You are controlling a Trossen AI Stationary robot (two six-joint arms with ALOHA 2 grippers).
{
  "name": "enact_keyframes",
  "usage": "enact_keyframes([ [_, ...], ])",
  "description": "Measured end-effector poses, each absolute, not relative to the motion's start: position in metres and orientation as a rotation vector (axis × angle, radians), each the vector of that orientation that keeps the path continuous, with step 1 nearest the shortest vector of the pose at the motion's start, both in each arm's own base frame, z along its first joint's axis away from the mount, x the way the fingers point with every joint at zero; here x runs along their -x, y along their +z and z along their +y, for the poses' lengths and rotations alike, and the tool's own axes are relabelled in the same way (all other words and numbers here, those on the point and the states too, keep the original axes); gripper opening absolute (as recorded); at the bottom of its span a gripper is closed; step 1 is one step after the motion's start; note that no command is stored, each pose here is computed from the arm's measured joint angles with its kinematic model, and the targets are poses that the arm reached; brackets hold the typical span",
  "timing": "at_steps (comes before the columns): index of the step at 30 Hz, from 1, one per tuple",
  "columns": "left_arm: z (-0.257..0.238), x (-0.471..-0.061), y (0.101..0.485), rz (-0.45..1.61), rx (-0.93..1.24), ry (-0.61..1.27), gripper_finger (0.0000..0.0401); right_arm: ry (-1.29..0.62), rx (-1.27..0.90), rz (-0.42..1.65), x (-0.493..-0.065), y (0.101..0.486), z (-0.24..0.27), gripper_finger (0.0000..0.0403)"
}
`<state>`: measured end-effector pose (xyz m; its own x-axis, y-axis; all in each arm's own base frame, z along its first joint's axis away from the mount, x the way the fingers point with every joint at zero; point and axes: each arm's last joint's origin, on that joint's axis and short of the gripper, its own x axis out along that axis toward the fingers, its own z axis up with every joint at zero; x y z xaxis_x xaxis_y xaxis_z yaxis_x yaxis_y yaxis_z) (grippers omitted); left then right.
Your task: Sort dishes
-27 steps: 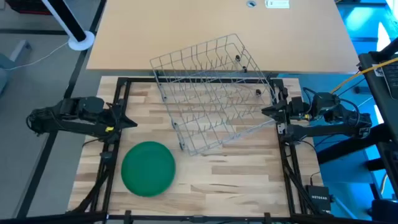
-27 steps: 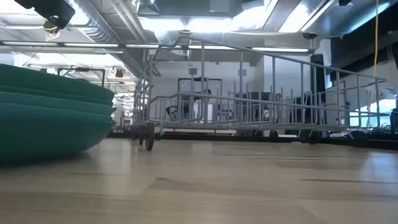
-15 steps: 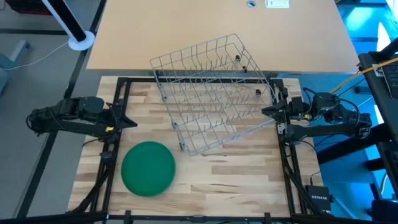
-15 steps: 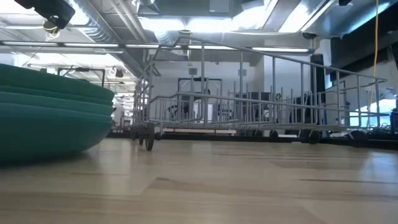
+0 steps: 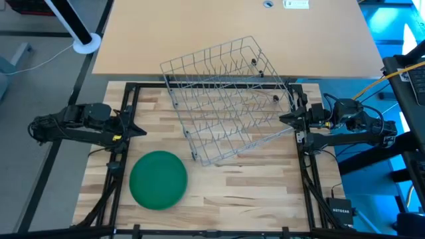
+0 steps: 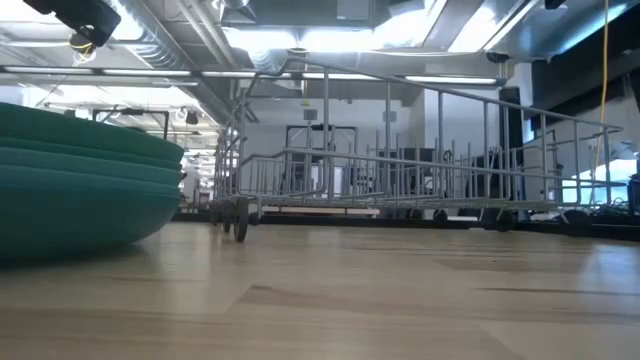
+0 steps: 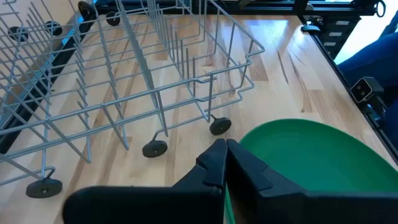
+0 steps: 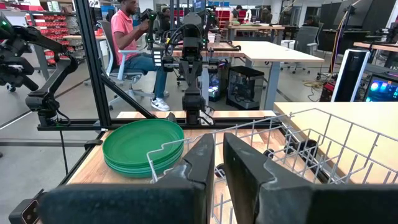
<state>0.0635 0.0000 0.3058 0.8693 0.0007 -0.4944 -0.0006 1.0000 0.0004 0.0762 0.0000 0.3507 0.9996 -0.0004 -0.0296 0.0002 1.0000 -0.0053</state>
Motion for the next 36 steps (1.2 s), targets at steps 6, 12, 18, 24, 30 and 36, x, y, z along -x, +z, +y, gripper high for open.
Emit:
enact_keyframes([
  [6,0.0,-0.0636,0.3058,0.517,-0.001,0.001,0.0,0.0,0.006,0.03,-0.0762,0.3507,0.0,0.0042],
  [12,0.0,-0.0636,0.3058,0.518,0.0,0.001,0.0,-0.001,0.005,0.029,-0.0762,0.3507,0.0,0.0042],
  [18,0.0,-0.0635,0.3058,0.517,0.0,0.001,0.0,0.0,0.005,0.03,-0.0762,0.3507,0.0,0.0042],
  [24,0.0,-0.0636,0.3058,0.517,-0.001,0.0,0.0,0.0,0.005,0.03,-0.0762,0.3507,0.0,0.0042],
  [30,0.0,-0.0636,0.3058,0.517,0.0,0.001,0.0,0.0,0.005,0.03,-0.0762,0.3507,0.0,0.0042],
  [36,0.0,-0.0646,0.3076,0.496,0.014,0.004,0.0,0.0,0.005,0.03,-0.0762,0.3507,0.0,0.0042],
])
